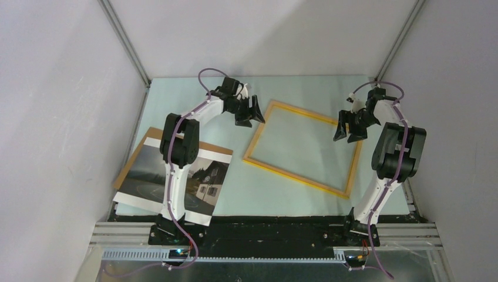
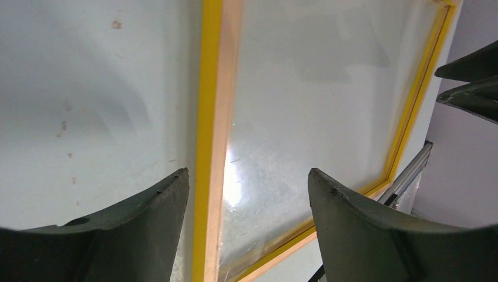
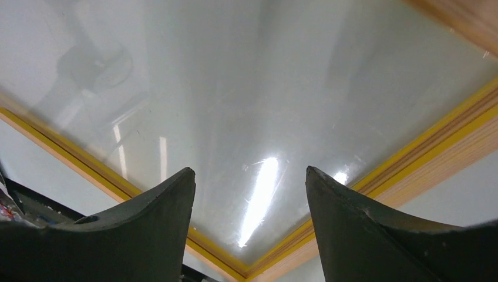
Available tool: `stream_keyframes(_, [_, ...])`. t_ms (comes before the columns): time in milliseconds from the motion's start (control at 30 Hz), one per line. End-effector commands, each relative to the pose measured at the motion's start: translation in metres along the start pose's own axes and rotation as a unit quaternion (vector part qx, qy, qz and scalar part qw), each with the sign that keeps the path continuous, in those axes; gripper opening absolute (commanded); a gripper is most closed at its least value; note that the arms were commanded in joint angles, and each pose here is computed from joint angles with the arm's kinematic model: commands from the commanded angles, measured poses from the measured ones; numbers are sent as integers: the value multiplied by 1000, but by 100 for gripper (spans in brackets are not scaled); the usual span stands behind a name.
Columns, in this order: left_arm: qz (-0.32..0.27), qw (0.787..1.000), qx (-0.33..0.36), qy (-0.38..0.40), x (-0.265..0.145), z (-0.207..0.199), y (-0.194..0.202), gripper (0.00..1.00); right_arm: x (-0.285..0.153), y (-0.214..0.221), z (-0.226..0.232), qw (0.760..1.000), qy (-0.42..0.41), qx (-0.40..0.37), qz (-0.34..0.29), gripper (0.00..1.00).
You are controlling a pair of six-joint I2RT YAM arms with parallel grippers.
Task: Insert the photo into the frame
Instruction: Place the photo frame item in the photo frame, then pick up the photo frame item from the photo frame.
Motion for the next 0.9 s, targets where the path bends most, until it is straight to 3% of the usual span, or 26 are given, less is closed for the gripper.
stream_keyframes(0, [-18,999,21,28,-3,-25,-12,78,-16,8,0,999,32,34,4,73])
stream_keyframes(867, [-12,999,22,20,17,-30,-6,78,-4,43,-21,985,109,111,69,74])
Point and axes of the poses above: each gripper's point midway between its finger pads, its own x axis out along the fingers, its own z axis along the line the jaws close on, y = z × x, the point moved 7 cm from there along -x, back along the fingers, and after that the axes turned 6 degrees about x, right-handed, at the moved point
